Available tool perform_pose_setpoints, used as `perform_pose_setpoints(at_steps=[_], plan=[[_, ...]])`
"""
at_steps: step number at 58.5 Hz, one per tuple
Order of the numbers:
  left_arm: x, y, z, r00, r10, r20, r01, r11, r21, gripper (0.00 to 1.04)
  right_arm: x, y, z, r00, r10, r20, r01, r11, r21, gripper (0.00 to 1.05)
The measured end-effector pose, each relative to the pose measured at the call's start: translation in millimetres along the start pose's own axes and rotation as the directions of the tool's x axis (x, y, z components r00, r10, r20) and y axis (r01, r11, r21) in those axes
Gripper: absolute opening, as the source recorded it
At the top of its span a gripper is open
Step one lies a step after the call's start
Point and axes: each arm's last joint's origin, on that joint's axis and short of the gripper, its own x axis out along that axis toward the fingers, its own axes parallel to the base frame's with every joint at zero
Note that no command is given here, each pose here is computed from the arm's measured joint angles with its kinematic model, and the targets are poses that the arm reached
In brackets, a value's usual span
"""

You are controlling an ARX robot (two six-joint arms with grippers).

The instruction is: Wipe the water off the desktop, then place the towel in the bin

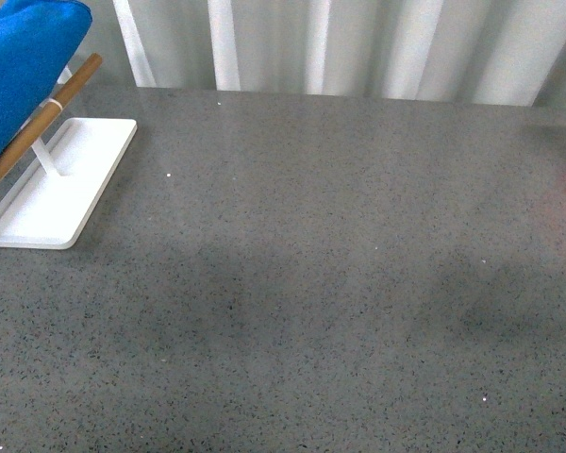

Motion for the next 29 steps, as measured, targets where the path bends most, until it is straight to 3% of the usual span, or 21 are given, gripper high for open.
perform_pose_setpoints(at_steps=[29], plan=[[0.0,0.0,0.0,1.0,0.0,0.0,0.0,1.0,0.0,0.98,0.0,0.0,0.0,1.0,0.0,0.0,0.0,1.0,0.0,0.98]])
